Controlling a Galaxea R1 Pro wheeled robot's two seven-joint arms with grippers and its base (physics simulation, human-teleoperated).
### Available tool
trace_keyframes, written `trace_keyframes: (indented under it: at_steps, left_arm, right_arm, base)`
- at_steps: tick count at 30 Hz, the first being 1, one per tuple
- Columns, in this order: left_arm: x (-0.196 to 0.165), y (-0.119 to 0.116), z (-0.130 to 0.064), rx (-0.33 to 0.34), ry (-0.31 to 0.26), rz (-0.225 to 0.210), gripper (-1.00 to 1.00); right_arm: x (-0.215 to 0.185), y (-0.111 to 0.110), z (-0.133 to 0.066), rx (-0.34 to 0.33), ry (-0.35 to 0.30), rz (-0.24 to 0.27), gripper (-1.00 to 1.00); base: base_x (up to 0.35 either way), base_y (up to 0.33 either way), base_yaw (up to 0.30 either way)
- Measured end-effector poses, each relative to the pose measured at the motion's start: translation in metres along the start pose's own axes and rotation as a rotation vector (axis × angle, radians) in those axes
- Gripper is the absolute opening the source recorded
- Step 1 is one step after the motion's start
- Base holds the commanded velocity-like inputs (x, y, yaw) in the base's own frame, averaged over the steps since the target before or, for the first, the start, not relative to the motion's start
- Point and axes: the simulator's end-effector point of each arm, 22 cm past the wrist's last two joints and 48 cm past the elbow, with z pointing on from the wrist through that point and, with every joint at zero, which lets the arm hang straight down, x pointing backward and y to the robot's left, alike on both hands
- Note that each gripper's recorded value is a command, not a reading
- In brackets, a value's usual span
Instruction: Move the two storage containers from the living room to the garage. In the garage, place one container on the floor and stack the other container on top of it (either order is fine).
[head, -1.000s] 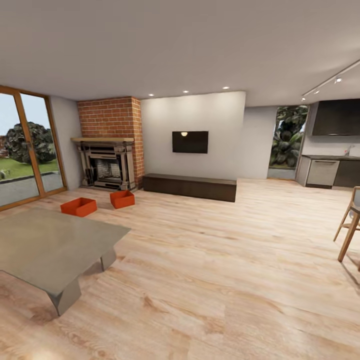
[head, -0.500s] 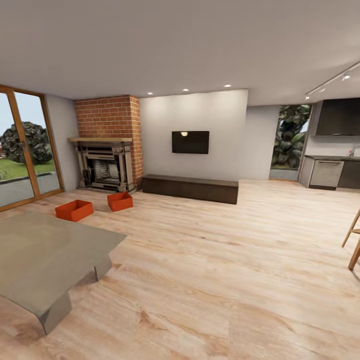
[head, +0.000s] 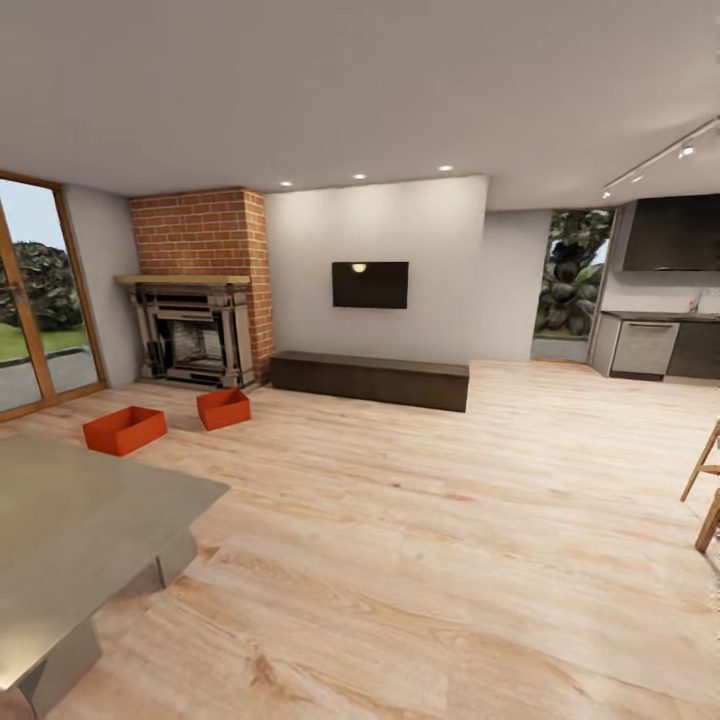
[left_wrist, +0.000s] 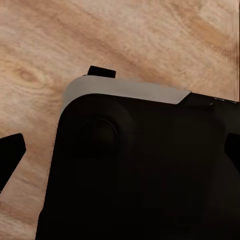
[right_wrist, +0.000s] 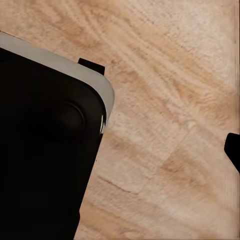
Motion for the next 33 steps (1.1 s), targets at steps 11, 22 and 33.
trace_keyframes:
  at_steps: [11,22,33]
  left_arm:
    - [-0.0007,-0.0001,0.0000,0.000,-0.002,0.000,1.00]
    - [-0.0010,-0.0001,0.0000,0.000,-0.003,0.000,1.00]
    - [-0.0005,0.0000,0.0000,0.000,-0.002,0.000,1.00]
  right_arm:
    - [0.0005,-0.0009,0.0000,0.001,0.001,-0.002,1.00]
    - [-0.0002,-0.0015,0.0001,0.002,-0.003,-0.005,1.00]
    - [0.0020,-0.0017,0.0000,0.003,0.008,-0.005,1.00]
  base:
    - [0.295,-0.156,-0.008]
    - [0.295,-0.156,0.000]
    - [0.307,-0.109,0.000]
